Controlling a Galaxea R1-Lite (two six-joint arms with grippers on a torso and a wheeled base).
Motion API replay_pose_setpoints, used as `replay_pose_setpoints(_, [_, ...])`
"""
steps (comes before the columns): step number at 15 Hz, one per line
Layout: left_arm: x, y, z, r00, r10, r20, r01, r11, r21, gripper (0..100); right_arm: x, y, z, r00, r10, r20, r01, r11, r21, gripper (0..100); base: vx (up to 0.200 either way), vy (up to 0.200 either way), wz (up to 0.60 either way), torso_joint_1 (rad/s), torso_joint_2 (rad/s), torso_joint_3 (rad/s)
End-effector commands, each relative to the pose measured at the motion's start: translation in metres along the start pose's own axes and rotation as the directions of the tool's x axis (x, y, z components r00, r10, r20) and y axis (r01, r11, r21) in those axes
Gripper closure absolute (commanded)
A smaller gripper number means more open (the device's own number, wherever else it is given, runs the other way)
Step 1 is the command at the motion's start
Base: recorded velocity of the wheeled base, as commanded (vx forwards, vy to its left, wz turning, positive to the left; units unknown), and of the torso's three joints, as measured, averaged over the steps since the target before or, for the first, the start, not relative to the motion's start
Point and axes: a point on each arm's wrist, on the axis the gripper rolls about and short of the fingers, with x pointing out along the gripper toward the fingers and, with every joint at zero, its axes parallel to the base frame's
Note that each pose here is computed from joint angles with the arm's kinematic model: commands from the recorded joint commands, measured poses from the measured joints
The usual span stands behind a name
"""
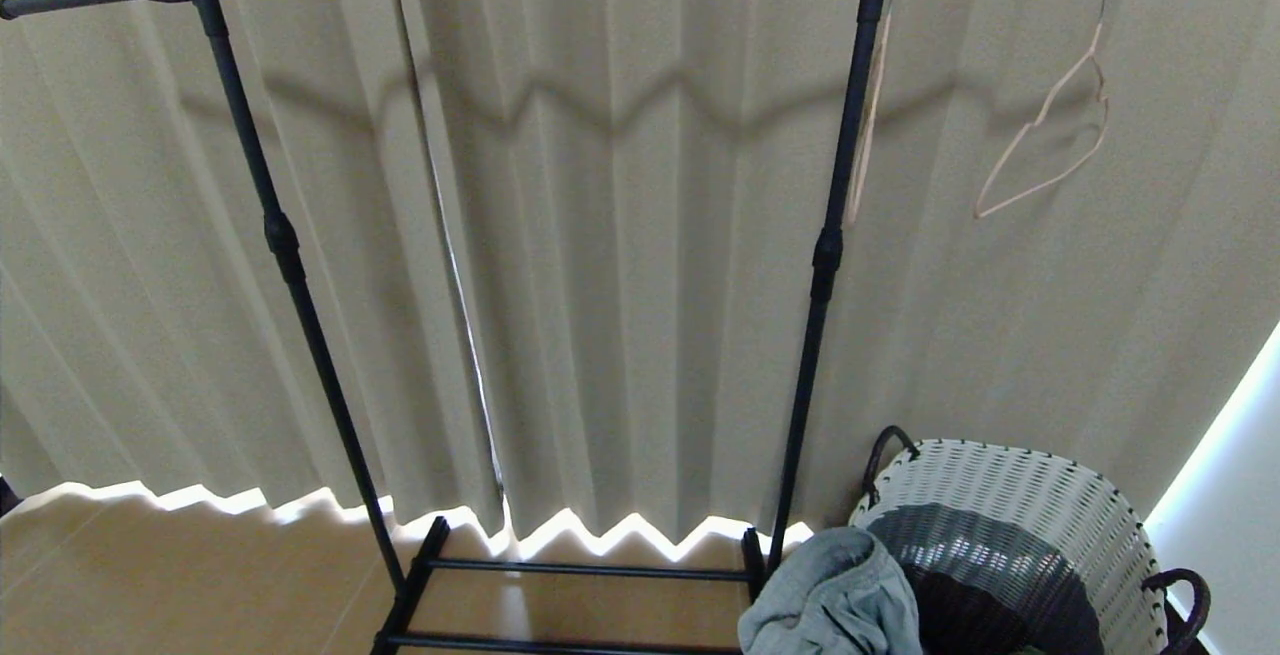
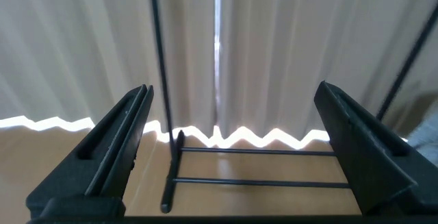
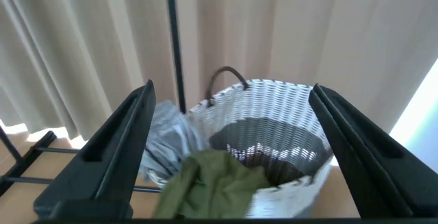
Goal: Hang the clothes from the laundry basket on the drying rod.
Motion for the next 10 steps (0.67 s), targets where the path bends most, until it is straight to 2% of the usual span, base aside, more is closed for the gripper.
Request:
replay_pose_setpoints(1, [0.0000,0.0000,-0.0001,1.000,0.001,-0.001,-0.001,1.000,0.000,0,0.0000,0.0000,0.0000,1.000,0.001,0.001,-0.001,1.000,0.000,0,0.000,0.000,0.00,0.000,0.00,0.000])
replay_pose_setpoints(7, [0.0000,0.0000,-0.0001,1.000,-0.001,-0.001,0.001,1.000,0.000,0,0.0000,0.0002,0.0000,1.000,0.007,0.000,-0.007,1.000,0.000,0,0.000,0.000,0.00,0.000,0.00,0.000])
replay_pose_setpoints(8, [0.0000,0.0000,-0.0001,1.000,-0.001,-0.001,0.001,1.000,0.000,0,-0.0002,0.0007,-0.0001,1.000,0.030,-0.004,-0.030,1.000,-0.009,0,0.000,0.000,0.00,0.000,0.00,0.000])
replay_pose_setpoints(10, [0.0000,0.0000,-0.0001,1.000,-0.001,-0.001,0.001,1.000,0.000,0,-0.0009,0.0024,0.0067,0.995,0.100,-0.010,-0.100,0.992,-0.079,0,0.000,0.000,0.00,0.000,0.00,0.000])
